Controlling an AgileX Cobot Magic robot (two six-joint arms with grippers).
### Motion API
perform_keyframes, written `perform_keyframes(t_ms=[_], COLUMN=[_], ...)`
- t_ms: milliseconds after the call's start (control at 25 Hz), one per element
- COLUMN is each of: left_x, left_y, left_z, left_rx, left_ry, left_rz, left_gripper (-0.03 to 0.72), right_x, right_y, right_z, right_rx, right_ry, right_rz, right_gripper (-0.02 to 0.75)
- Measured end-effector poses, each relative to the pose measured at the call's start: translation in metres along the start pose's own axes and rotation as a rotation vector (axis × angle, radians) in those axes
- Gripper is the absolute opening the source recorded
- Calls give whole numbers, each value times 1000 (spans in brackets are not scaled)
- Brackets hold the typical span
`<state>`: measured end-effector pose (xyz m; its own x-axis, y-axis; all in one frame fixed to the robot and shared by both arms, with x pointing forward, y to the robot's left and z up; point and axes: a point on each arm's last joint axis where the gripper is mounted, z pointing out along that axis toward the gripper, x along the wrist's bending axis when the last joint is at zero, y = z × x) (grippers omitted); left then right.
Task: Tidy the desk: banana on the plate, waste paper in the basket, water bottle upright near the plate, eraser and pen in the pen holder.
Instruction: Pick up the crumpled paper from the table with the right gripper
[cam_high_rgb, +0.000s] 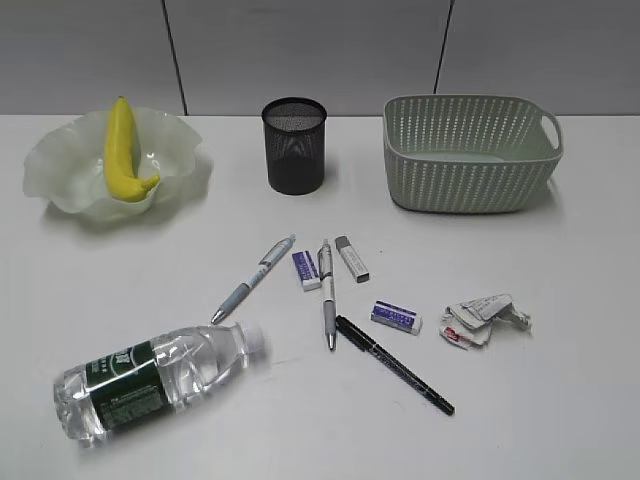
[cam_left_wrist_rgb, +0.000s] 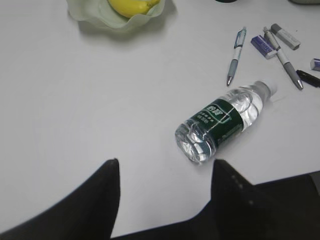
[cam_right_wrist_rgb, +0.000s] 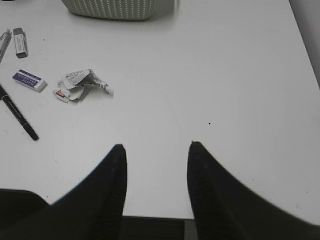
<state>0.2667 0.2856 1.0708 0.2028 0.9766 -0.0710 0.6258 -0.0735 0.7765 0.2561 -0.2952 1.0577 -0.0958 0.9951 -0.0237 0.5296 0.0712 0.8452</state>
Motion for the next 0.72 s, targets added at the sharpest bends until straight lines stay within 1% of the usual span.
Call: perform_keyframes(t_ms=[80,240,360,440,520,600,720], left_x=[0,-1,-1,-1,-1,-2,-2], left_y=[-10,-18,-21,-22,-24,-26,-30], left_z=[-3,-13,-16,-17,-19,-21,-25], left_rx=[-42,-139,-164,-170,-183,-201,-235], left_ry=[9,27,19,5,-9,-15,-14], left_rz=[9,27,39,49,61,69,73], left_gripper=[435,435,435,435,435,435,435], right_x=[0,1,5,10,14,17,21], right_y=[0,2,13,24,34,43,54], right_z=[0,0,2,8,13,21,43], right_rx=[1,-2,-24,-33,-45,-31,70], right_ry=[0,11,58,120,180,227,288], right_rz=[0,1,-38,-106,-178,-250,-354], right_gripper=[331,331,331,340,377,429,502])
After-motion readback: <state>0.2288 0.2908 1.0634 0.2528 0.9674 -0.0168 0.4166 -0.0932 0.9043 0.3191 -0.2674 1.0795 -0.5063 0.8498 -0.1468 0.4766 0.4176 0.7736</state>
